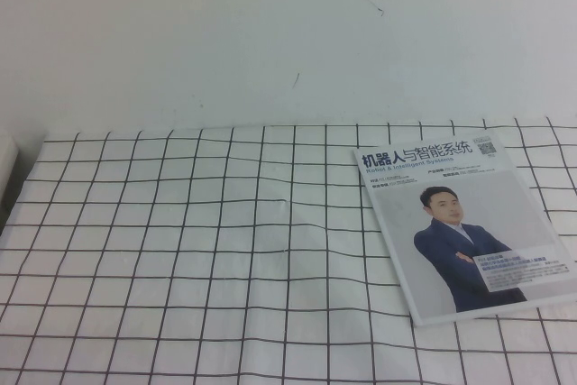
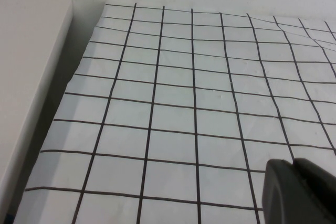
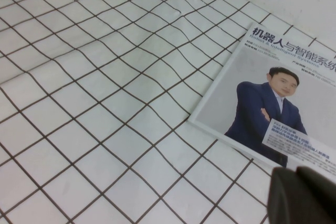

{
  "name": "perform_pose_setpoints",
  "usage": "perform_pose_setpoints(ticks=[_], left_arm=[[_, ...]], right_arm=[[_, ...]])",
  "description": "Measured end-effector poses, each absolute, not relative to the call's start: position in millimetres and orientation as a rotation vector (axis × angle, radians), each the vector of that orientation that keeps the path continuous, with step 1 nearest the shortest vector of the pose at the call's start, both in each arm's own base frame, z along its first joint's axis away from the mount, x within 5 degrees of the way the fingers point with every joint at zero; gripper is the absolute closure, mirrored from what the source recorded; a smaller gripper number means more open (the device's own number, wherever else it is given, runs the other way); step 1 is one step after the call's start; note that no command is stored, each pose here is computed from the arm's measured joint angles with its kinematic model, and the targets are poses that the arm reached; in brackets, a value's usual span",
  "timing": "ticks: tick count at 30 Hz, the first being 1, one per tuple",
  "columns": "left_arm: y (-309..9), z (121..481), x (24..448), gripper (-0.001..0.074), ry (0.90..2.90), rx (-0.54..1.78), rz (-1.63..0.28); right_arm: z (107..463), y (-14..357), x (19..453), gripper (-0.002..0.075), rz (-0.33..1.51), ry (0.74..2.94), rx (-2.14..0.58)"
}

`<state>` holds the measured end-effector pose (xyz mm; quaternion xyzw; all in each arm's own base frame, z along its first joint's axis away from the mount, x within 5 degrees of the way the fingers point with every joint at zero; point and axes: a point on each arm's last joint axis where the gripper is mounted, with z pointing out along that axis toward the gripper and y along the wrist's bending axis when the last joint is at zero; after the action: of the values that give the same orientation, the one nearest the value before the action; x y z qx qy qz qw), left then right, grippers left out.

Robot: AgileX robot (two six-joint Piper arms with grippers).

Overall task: Close book
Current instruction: 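Close the open booklet and leave it lying on the table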

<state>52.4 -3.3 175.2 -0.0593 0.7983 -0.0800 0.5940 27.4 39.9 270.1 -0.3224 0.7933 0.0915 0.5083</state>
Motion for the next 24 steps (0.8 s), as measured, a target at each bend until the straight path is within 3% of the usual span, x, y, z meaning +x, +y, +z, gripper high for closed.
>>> perform_pose_setpoints(ticks=[7,13,18,24], left_arm=[[-3.3,175.2,52.4,0.0737,1.855,-0.138,-0.186],[-3.3,175.2,52.4,0.0737,1.855,-0.138,-0.186],[-3.4,175.2,52.4,0.0737,1.855,-0.135,-0.186],[-3.4,175.2,52.4,0.0737,1.855,-0.133,-0.183]], right_arm=[[269.9,39.5,25.7,0.0729,0.206,1.889,-0.779],[260.8,29.1,29.4,0.0729,0.018,1.657,-0.592],[221.3,18.1,46.5,0.0729,-0.022,1.653,-0.341],[179.3,15.1,53.6,0.0729,-0.004,1.760,-0.272]])
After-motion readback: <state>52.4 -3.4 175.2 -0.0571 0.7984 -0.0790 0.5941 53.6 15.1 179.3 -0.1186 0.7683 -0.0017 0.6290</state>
